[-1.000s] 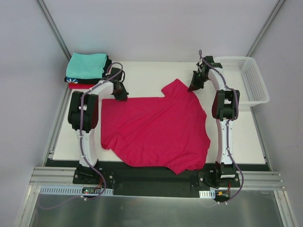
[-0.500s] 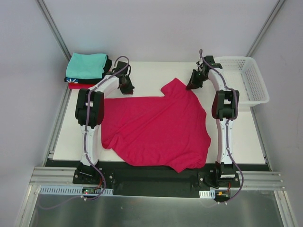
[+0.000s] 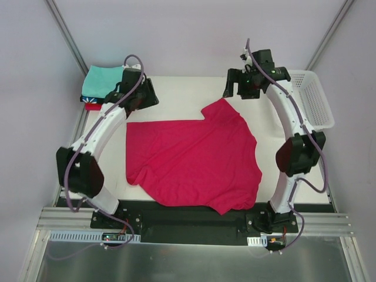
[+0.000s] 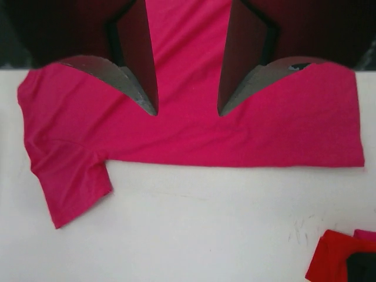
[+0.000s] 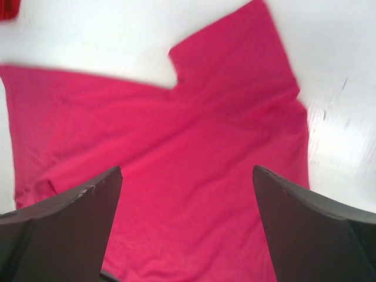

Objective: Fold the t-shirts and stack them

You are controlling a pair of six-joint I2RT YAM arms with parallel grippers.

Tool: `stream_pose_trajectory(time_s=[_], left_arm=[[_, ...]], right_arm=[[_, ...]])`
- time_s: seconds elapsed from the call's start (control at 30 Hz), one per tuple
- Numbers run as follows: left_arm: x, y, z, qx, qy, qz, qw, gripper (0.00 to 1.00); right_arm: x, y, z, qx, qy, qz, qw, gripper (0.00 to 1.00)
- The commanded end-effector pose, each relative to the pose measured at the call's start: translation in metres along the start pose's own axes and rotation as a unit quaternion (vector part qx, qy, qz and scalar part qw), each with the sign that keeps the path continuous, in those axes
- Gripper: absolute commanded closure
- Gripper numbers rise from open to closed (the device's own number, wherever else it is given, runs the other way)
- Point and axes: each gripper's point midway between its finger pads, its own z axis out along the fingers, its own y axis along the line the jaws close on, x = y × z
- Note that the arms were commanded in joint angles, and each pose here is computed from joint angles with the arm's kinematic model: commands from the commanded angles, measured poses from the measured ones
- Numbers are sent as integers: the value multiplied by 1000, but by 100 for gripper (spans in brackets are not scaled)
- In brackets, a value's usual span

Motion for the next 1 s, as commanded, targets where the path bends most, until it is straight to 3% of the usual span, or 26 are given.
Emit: stream_pose_trajectory(time_s=[0.0,0.17,0.3,0.43,0.8,0.97], left_arm=[[49,23,-21,-17,46,23,999,55],[109,57,-17,-62,96,12,993,59],[128,83,-8,-110,101,13,989,69],[127,84,4,-110,91,12,990,73],[134,82,27,-100,101,9,990,66],[141,81,37,-98,113,1,989,55]], right_arm=[[74,-2,-2,98,87,-69,989,4],[135,-32,20,187,163,-71,966,1],[143,-52,29,244,140,-66,957,9],[146,-63,39,273,131,-62,951,13],[157,-54,71,226,144,-41,962,13],[161,-48,87,203,155,-35,966,11]])
